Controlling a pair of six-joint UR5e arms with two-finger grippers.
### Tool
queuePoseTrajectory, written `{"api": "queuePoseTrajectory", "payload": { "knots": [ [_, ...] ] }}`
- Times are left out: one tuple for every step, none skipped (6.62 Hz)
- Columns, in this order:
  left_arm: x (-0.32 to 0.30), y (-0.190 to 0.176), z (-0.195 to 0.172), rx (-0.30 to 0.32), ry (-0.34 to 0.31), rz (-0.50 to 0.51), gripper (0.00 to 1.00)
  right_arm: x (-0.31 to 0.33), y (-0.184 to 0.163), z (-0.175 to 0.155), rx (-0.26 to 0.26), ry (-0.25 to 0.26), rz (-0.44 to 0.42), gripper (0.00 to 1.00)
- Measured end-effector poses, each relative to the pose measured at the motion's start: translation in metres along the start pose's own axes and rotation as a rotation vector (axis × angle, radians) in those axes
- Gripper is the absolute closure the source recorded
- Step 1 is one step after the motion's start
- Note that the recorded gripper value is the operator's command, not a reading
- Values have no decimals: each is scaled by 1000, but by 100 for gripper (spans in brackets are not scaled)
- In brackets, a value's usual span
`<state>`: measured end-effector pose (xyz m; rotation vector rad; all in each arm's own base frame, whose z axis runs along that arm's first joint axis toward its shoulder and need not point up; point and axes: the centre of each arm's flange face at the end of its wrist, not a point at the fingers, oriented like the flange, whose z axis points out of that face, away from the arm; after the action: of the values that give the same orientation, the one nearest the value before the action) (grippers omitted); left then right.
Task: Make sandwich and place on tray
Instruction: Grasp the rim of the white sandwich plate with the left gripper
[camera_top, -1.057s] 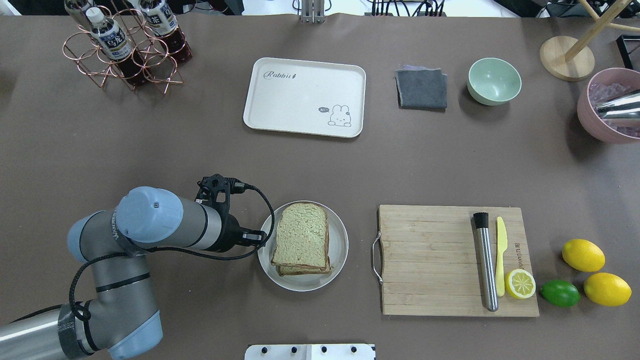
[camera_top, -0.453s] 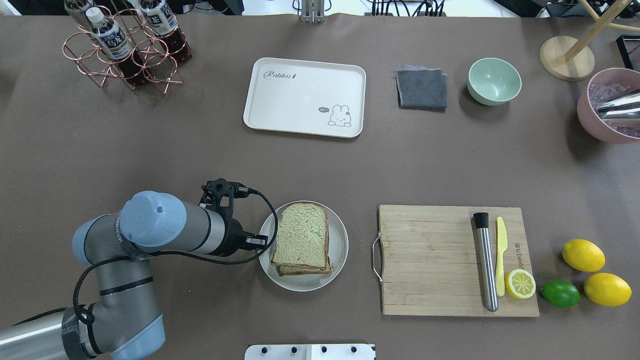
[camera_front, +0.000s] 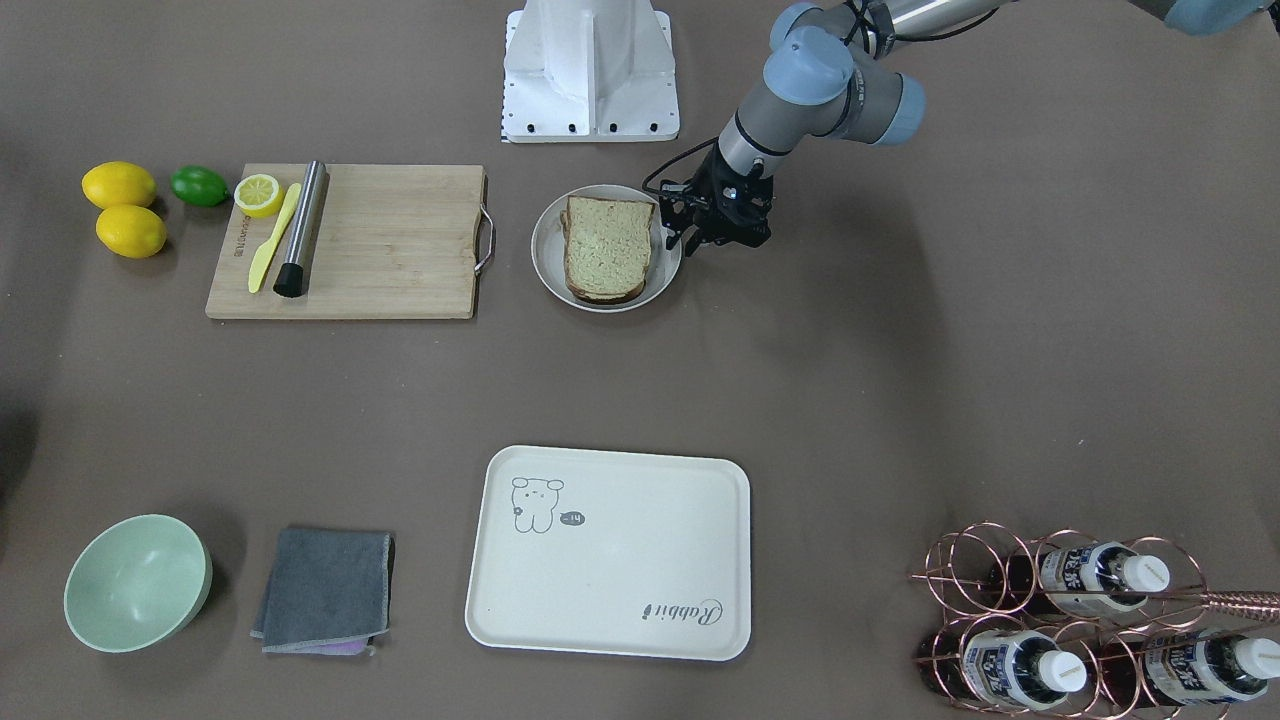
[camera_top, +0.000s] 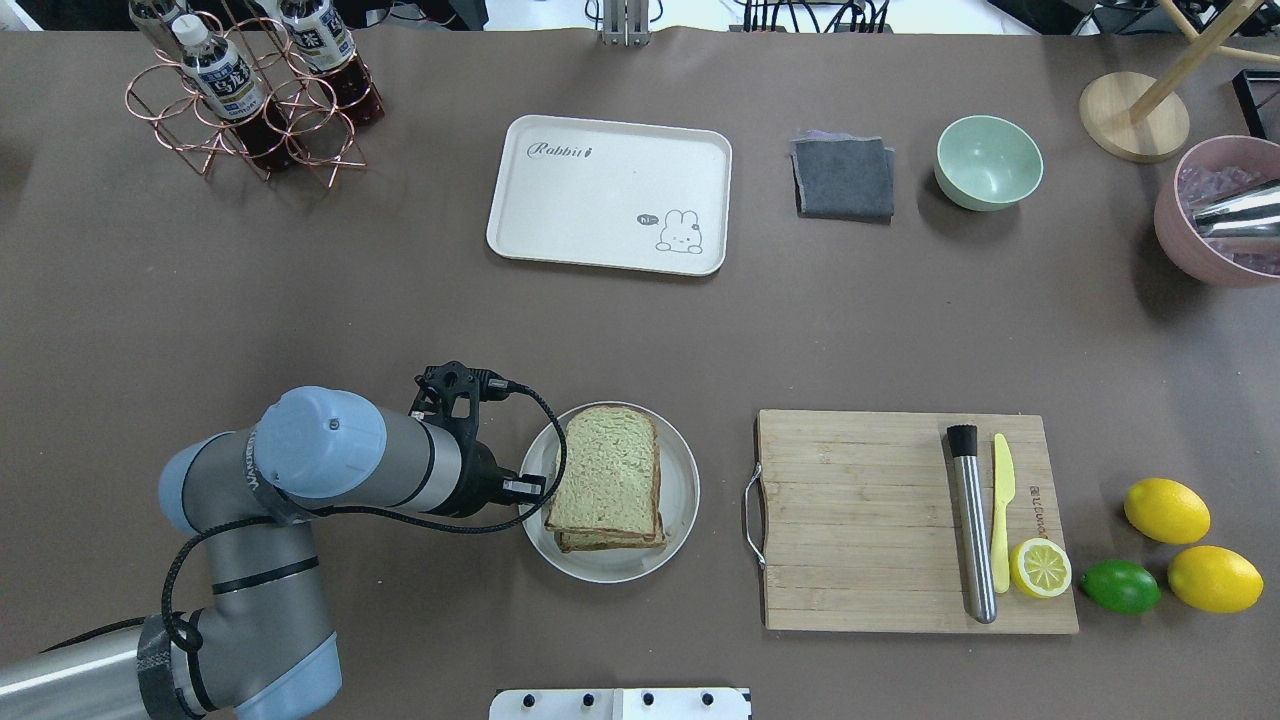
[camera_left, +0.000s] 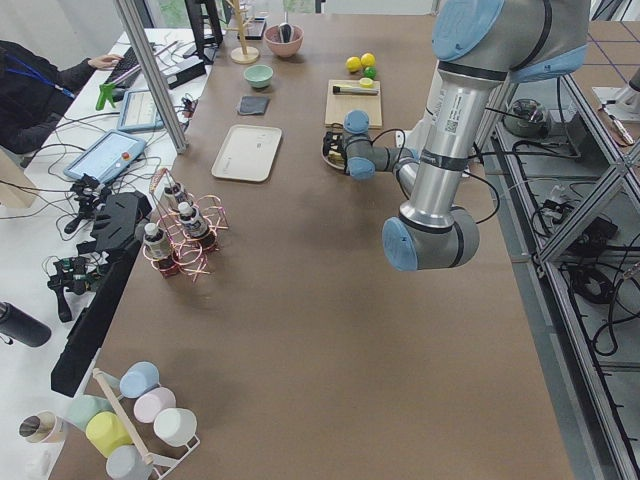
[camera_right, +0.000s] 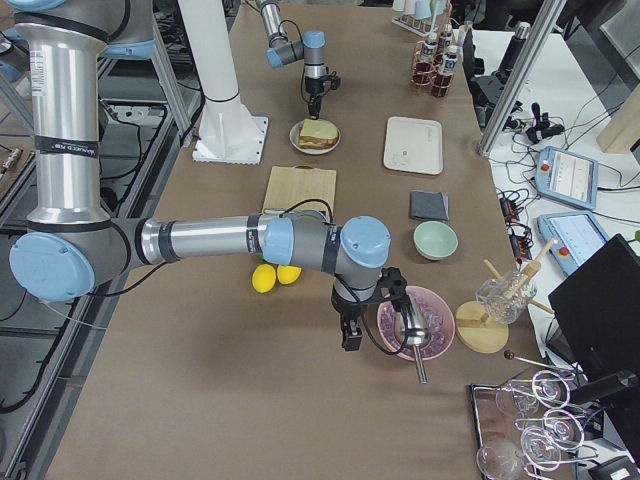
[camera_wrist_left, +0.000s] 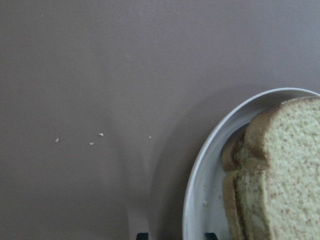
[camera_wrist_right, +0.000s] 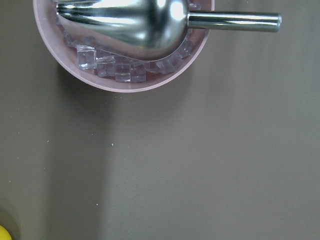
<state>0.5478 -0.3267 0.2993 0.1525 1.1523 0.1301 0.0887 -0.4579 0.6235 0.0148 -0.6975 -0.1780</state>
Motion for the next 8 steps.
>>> {"api": "queuePoseTrajectory", "payload": {
  "knots": [
    [2, -1, 1, 0, 1, 1, 100, 0, 0, 0, -1, 0, 1, 0],
    [2, -2, 1, 1, 0, 2, 100, 1, 0, 1, -3, 1, 3, 0],
    [2, -5, 0, 5, 1, 6, 100, 2, 0, 2, -5, 1, 5, 0],
    [3, -14, -6, 17, 7, 12, 100, 3, 0, 3, -7, 2, 5, 0],
    [5, -31, -17, 26, 17, 10, 100, 4, 1, 4, -9, 4, 4, 0],
    [1, -52, -31, 19, 29, -4, 100, 5, 2, 5, -12, 5, 1, 0],
    [-7, -80, -43, 5, 39, -26, 100, 5, 3, 6, -14, 5, 2, 0],
    [-13, -117, -52, -9, 47, -50, 100, 6, 4, 7, -15, 5, 4, 0]
  ]
}}
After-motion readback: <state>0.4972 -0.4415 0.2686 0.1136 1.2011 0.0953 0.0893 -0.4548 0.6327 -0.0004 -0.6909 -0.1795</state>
